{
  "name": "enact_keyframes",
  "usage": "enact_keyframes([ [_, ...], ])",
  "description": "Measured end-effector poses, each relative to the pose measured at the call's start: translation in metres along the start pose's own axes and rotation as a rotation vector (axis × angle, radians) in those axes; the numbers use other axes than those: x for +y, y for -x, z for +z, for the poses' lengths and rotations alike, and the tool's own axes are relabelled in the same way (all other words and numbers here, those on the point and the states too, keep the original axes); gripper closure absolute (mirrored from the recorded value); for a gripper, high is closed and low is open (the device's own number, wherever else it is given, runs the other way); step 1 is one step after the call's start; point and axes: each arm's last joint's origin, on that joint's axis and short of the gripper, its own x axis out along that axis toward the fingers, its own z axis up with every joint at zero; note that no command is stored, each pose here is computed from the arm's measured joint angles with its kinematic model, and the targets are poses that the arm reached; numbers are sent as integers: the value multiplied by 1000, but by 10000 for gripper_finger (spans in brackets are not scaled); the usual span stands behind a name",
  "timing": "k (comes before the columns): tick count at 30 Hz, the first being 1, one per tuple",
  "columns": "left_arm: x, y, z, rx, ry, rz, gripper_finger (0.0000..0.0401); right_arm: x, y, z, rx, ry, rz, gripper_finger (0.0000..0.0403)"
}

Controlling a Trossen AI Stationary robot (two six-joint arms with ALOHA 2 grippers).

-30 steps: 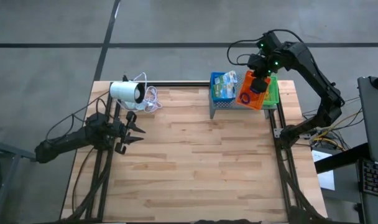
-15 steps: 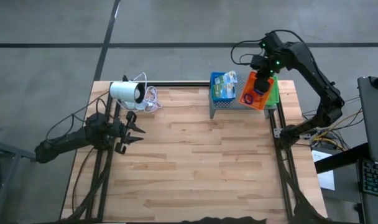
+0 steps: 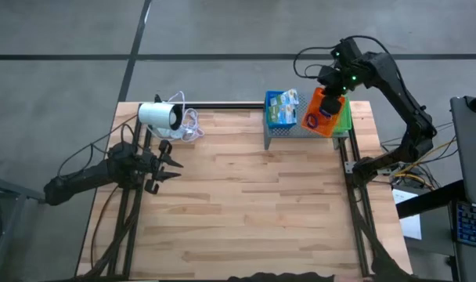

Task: Pick & Place Office Desk Supplies
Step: Put the orange bin on the shelf

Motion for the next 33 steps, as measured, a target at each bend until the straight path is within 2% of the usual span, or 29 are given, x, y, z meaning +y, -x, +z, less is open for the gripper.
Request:
enact_keyframes([
  [3,0,0,0,0,0,0,267,0,6,3,-90,23,6,395],
  [7,0,0,0,0,1,0,267,-1,4,7,-126,57,17,395],
  [13,0,0,0,0,0,0,267,-6,-14,15,-105,88,55,395],
  [18,0,0,0,0,0,0,267,-11,-24,17,-52,120,25,395],
  [29,0,0,0,0,1,0,267,-11,-21,10,-15,100,39,395],
  [33,0,0,0,0,1,0,267,-11,-19,12,-48,105,29,395],
])
